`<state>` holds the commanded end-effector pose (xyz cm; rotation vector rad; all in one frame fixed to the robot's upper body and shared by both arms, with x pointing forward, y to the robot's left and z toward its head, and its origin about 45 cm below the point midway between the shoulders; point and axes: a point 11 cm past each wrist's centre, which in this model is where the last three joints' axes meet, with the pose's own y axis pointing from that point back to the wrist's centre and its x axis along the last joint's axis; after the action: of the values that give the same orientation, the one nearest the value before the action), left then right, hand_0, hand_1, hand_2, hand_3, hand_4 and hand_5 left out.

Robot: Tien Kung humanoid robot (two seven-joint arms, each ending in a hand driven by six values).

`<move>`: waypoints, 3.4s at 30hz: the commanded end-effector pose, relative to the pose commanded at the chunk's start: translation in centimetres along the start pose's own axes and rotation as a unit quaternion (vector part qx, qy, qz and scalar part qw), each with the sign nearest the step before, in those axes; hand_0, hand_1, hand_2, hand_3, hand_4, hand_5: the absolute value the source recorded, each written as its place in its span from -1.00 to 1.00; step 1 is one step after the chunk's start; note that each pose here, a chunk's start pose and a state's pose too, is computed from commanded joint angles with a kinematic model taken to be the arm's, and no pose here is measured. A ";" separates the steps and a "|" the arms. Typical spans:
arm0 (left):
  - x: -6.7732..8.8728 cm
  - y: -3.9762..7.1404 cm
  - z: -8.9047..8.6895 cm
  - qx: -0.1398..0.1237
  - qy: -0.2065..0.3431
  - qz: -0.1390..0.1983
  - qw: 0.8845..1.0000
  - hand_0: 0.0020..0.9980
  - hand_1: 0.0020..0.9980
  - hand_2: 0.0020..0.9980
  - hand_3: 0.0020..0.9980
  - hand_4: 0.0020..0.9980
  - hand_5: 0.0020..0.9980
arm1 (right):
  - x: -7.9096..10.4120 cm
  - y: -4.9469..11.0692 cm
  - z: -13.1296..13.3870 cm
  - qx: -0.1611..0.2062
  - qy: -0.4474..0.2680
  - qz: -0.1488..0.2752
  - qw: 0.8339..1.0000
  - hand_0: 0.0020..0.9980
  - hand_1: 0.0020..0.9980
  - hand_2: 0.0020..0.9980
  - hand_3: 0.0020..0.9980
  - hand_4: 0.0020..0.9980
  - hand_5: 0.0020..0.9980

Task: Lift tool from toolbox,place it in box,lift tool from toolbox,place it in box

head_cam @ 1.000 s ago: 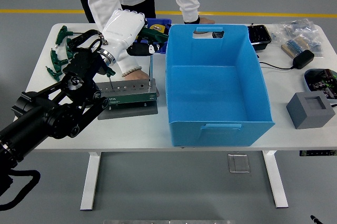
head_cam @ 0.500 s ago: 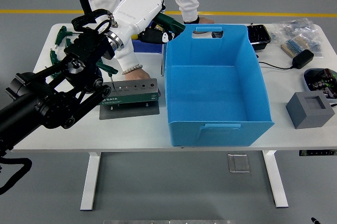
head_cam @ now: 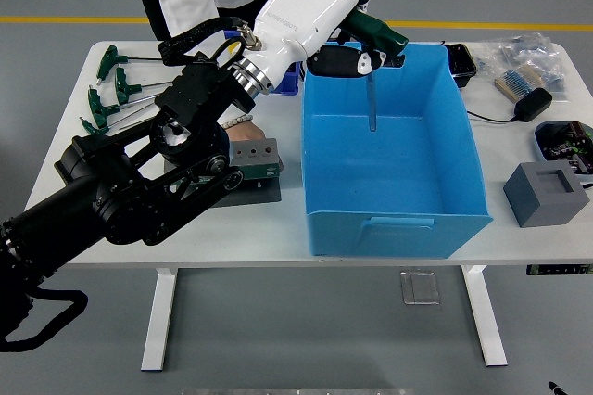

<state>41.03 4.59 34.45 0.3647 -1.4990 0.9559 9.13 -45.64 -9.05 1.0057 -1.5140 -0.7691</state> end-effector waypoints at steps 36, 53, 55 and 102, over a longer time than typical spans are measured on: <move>-8.3 -0.2 -0.5 -0.004 0.067 -0.244 0.967 0.41 0.50 0.78 0.81 1.00 0.39 | 0.9 0.0 0.0 0.002 0.016 0.009 1.000 0.20 0.05 0.23 0.41 0.85 0.92; -1.9 0.1 0.1 0.022 0.115 -0.102 0.988 -0.09 0.16 0.31 0.51 1.00 0.38 | 0.8 0.0 0.2 0.001 0.003 0.010 1.000 0.20 0.04 0.22 0.41 0.85 0.92; -1.4 1.2 -1.0 0.045 0.108 -0.082 0.990 -0.09 0.16 0.31 0.51 1.00 0.38 | 0.8 0.0 0.2 0.002 0.001 0.011 1.000 0.20 0.04 0.22 0.41 0.85 0.92; -11.6 25.7 -12.3 0.538 0.704 0.213 0.412 -0.49 -0.16 0.38 0.88 0.57 1.00 | -0.6 0.0 1.1 -0.013 -0.012 0.001 1.000 0.19 0.04 0.22 0.39 0.82 0.93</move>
<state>33.08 25.66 13.48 -0.0804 0.8446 1.8168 8.03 -45.17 -9.45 0.9788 -1.5210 -0.7992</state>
